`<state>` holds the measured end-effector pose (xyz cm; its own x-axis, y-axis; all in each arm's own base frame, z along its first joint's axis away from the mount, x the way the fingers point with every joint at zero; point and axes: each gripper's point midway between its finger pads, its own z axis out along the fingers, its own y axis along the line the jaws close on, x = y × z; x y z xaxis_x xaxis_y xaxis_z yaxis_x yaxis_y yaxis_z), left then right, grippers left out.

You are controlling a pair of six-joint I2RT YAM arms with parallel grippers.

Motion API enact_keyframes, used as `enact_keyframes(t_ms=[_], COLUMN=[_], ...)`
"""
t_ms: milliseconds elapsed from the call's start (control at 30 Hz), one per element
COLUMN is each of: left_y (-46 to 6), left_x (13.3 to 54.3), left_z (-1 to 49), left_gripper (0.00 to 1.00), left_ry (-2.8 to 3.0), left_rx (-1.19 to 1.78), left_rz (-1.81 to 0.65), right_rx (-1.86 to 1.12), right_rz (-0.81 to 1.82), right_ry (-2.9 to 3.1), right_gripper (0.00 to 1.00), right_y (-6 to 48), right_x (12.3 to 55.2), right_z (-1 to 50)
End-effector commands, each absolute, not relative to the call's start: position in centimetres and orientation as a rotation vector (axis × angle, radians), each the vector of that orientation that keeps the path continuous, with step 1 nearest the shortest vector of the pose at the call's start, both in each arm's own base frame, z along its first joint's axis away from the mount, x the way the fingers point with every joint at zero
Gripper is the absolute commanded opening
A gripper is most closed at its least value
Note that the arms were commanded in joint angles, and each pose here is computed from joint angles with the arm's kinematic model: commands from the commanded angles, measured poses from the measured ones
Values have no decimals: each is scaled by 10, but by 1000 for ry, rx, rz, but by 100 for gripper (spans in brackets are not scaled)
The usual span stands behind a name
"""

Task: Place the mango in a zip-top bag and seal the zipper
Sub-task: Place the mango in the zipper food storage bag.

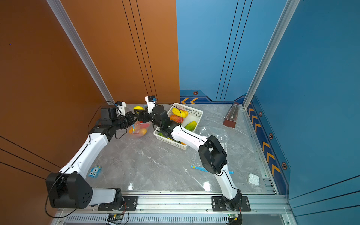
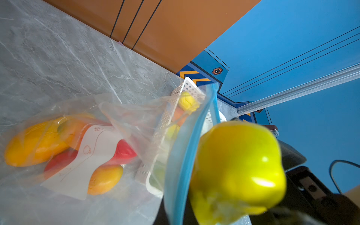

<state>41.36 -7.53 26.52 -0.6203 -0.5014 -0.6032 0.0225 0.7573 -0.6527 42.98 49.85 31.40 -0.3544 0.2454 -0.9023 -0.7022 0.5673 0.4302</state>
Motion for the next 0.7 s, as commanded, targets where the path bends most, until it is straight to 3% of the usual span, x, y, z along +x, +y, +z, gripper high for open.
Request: enact_keyframes(t_ms=[0,167,367,533,667], left_y=[-74,-70,-72,-80,-83], left_x=[419,423,424,420,417], left_z=[285,302,322,290,276], left_gripper=[0,0,0,0,0], left_ry=[2079,2040,2002,2075,2106], left_rx=[-347,-359,-317,-290,-276], left_rz=[-820,-820,-828,-822,-813], right_rx=[-360,-360,-282,-197,-323], right_rz=[1035,1036,888,609,404], right_ry=[1591,1586,1715,2057,2308], right_gripper=[75,67,76,79,79], right_y=[483,466,387,288,261], right_x=[434,433,437,448,444], right_z=[350,369,364,279,196])
